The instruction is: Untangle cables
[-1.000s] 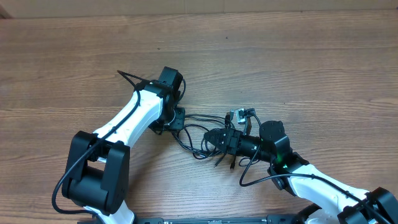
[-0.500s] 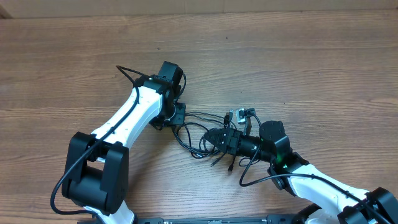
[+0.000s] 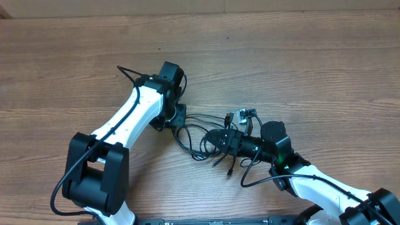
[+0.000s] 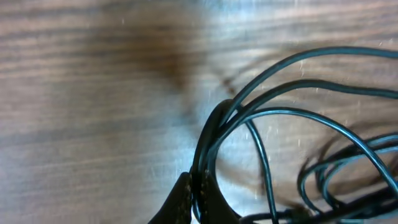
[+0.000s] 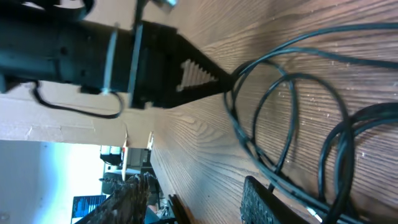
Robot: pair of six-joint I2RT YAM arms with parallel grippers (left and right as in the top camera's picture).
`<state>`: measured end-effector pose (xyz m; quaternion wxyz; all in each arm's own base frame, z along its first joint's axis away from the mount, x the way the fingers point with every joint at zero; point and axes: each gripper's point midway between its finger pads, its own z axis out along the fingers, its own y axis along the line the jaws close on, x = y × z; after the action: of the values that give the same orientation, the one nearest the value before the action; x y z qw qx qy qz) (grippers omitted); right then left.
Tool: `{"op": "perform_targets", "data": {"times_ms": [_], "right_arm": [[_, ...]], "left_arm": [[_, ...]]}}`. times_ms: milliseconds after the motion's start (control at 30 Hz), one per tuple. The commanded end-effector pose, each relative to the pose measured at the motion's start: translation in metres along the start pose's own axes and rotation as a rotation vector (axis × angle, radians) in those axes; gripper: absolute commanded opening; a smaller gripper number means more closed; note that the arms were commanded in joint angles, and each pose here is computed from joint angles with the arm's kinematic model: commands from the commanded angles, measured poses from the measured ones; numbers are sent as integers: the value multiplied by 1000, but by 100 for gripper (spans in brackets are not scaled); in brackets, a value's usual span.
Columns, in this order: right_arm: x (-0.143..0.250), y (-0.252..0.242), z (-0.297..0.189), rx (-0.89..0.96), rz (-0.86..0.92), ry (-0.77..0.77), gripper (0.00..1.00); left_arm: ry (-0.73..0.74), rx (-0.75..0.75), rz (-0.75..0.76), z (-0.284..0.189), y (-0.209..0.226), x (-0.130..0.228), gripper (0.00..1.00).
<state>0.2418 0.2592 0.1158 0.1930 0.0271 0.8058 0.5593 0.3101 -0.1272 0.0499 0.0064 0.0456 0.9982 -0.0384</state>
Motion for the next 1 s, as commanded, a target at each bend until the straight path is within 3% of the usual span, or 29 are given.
{"op": "perform_targets", "data": {"times_ms": [0,300,533,733,933,967], "right_arm": [[0,0,0,6,-5,0,47],[1,-6,0,31,10,-2,47],[3,-8,0,40,18,4,46],[3,-10,0,46,22,7,46],[3,-10,0,45,22,7,46],[3,-10,0,45,22,7,46]], "left_arm": [[-30,38,15,-30,-12,-11,4],[-186,118,43,-143,-33,-35,4],[-207,187,34,-163,-45,-36,4],[-125,553,16,-185,-90,-25,4],[-42,987,27,-237,-120,-15,4],[-47,999,25,-239,-119,-17,4]]}}
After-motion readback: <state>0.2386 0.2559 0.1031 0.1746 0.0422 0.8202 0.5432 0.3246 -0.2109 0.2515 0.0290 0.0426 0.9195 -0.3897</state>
